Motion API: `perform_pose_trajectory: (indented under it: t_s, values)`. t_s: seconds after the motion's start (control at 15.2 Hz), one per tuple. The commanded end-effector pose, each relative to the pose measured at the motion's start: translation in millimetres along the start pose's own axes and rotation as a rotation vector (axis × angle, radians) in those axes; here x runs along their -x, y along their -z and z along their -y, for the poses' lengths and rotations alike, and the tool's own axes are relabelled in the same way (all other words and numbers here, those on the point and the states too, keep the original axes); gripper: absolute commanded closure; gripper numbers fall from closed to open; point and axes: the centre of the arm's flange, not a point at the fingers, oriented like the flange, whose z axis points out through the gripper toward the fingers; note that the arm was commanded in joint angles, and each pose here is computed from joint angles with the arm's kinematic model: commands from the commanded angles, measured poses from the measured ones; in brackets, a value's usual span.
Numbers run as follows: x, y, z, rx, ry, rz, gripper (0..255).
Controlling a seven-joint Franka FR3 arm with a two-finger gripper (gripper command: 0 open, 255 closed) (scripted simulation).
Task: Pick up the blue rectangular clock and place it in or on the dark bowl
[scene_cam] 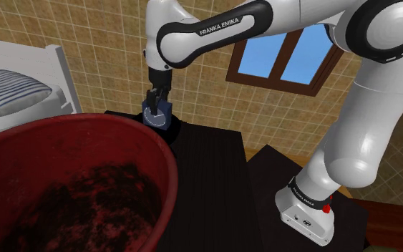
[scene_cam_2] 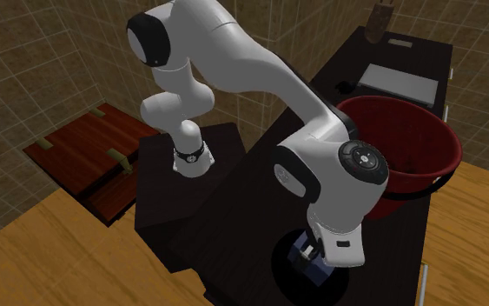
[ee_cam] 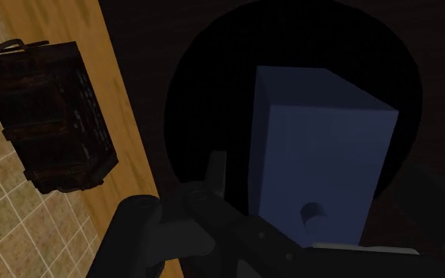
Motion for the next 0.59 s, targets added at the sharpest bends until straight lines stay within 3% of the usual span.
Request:
perform_pose_trajectory:
  t_s: [0.0,0.13,0.53]
  values:
    - [-1,20,-1,0.000,0.000,0.000,0]
    - [-1,43,-1,0.000,0.000,0.000,0]
    - [-1,43,-1,0.000,0.000,0.000,0]
